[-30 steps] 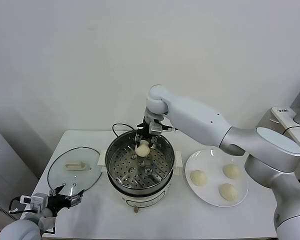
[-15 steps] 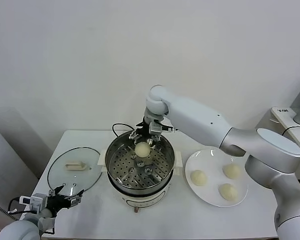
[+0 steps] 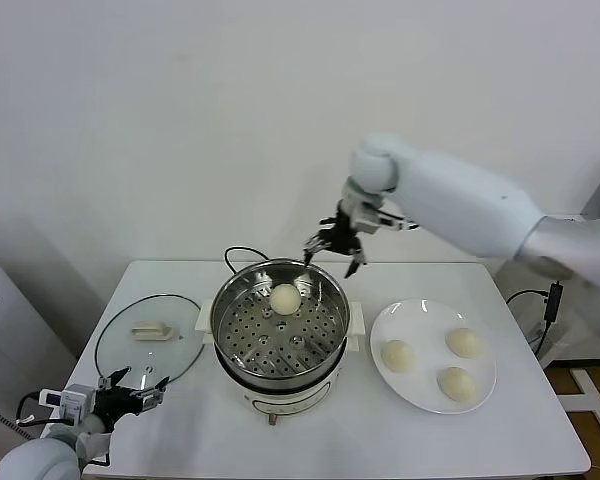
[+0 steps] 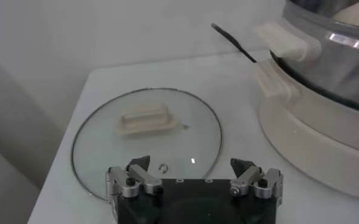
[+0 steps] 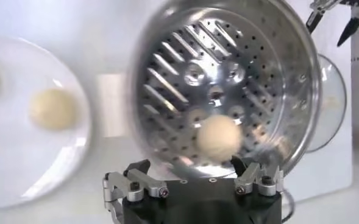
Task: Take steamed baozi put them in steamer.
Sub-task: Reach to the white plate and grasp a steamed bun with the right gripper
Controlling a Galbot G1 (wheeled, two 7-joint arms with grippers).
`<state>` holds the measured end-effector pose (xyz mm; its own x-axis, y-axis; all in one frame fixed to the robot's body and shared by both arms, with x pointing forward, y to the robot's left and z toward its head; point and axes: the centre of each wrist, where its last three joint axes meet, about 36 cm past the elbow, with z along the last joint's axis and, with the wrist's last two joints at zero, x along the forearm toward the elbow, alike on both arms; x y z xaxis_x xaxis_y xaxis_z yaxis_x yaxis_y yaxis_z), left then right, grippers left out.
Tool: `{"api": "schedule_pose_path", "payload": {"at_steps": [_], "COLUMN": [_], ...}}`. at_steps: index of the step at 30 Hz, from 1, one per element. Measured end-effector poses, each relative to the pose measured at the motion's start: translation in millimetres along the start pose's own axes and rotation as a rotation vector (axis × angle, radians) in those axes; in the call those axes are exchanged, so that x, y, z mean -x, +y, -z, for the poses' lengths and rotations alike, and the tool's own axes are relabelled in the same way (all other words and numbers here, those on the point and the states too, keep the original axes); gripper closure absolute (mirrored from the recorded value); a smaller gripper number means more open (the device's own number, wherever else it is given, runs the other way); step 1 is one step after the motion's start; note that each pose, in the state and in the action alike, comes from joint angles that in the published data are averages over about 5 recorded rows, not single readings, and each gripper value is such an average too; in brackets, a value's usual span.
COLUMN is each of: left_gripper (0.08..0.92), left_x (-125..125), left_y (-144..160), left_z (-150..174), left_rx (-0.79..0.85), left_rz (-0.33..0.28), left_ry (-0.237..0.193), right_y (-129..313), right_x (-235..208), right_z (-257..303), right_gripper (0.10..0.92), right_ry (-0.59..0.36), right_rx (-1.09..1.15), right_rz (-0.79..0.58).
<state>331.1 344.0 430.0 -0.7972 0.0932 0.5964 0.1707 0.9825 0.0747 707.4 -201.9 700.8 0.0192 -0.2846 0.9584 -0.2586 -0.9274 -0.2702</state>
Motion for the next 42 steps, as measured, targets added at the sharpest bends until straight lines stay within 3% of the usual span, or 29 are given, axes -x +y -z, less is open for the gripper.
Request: {"api": "schedule_pose_path", "payload": {"at_steps": [9, 17, 42], "left_gripper": [0.177, 0.177, 0.177], "left_x": [-1.2, -0.6, -2.1], "left_y": [-1.3, -1.6, -5.0], "left_z": [3.2, 6.4, 6.8], "left_rx": [-0.001, -0.004, -0.007], "left_rz": [-0.003, -0.002, -0.001], "left_ry": [-0.008, -0.018, -0.020], "right_y": [81.7, 130.6, 184.7], "right_x": [3.9, 31.2, 145.5], "right_z": [-11.7, -11.9, -6.4], "right_gripper": [0.200, 0.200, 0.200], "right_ry": [-0.008, -0.004, -0.004], "right_rx": [0.478, 0.753, 1.043], "right_rz": [-0.013, -0.007, 0.009]}}
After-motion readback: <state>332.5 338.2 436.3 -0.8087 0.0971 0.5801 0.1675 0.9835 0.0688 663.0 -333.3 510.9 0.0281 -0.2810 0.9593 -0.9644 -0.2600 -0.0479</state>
